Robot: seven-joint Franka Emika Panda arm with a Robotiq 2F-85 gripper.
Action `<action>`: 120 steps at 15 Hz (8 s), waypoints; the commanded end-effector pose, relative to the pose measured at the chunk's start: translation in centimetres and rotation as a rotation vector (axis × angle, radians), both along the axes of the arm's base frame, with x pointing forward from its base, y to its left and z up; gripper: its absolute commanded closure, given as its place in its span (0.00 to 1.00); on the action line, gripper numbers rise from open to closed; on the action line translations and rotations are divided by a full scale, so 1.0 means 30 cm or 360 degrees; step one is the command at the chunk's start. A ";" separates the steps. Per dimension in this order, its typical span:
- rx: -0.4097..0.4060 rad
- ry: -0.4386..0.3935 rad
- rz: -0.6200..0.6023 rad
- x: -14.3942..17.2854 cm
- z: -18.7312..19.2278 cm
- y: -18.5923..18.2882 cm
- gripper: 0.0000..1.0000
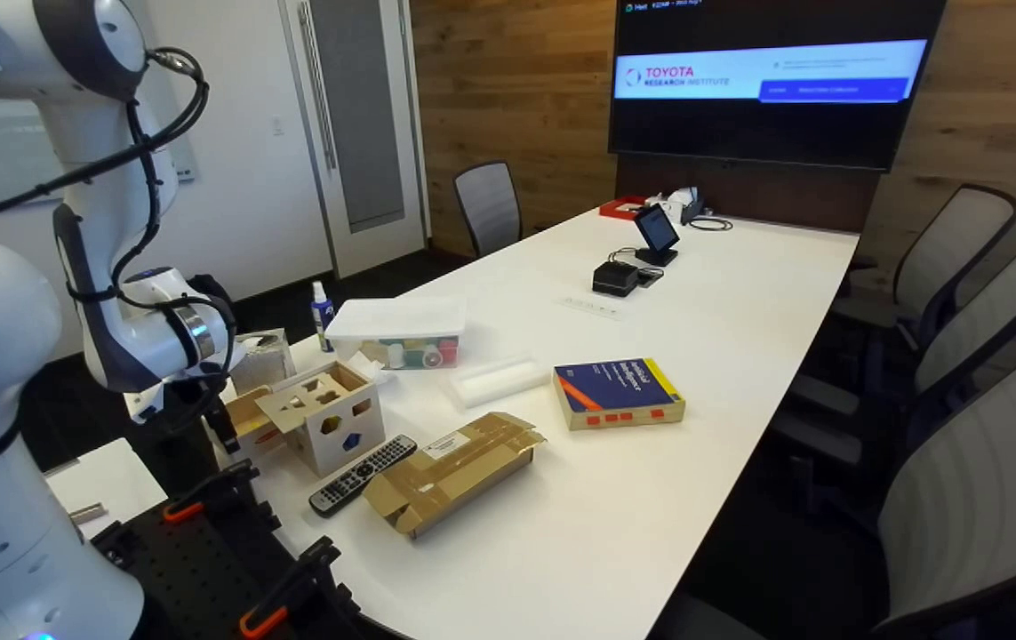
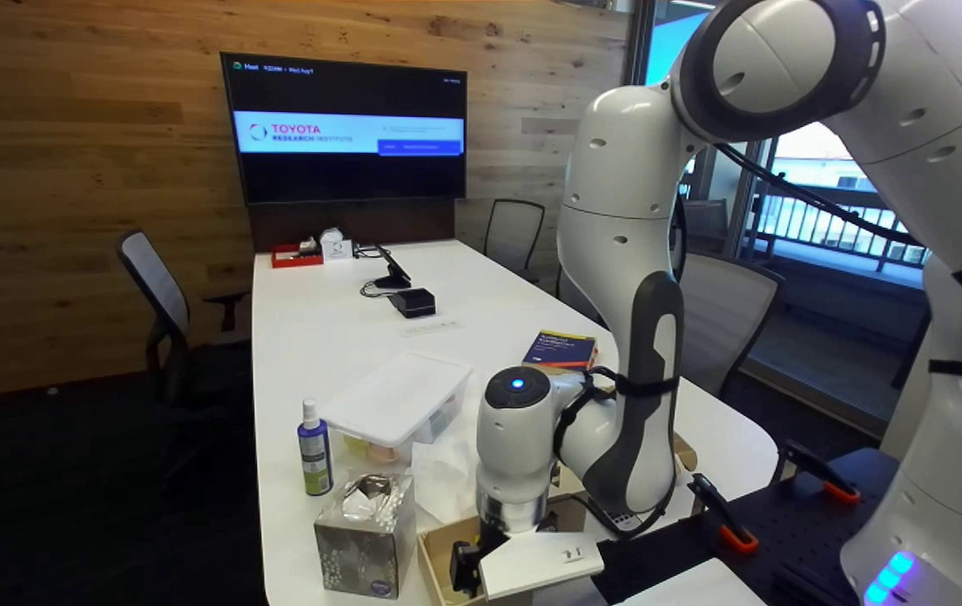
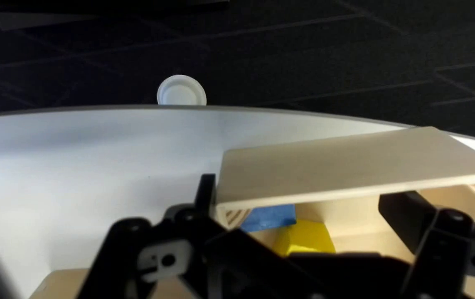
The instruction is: Move the small crate closer to the cube-shaped object
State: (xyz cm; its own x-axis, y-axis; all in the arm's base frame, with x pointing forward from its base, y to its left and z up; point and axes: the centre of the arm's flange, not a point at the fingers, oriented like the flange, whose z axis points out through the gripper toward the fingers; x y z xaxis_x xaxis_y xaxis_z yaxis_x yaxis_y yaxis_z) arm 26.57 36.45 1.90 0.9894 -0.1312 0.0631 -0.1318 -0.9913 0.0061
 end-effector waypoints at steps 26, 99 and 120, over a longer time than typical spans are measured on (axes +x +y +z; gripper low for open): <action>-0.0082 -0.0045 0.0203 0.100 0.231 0.046 0.98; 0.0119 -0.0182 -0.0192 0.885 0.024 -0.938 0.98; 0.0013 -0.0309 -0.0032 0.877 0.433 -0.828 0.00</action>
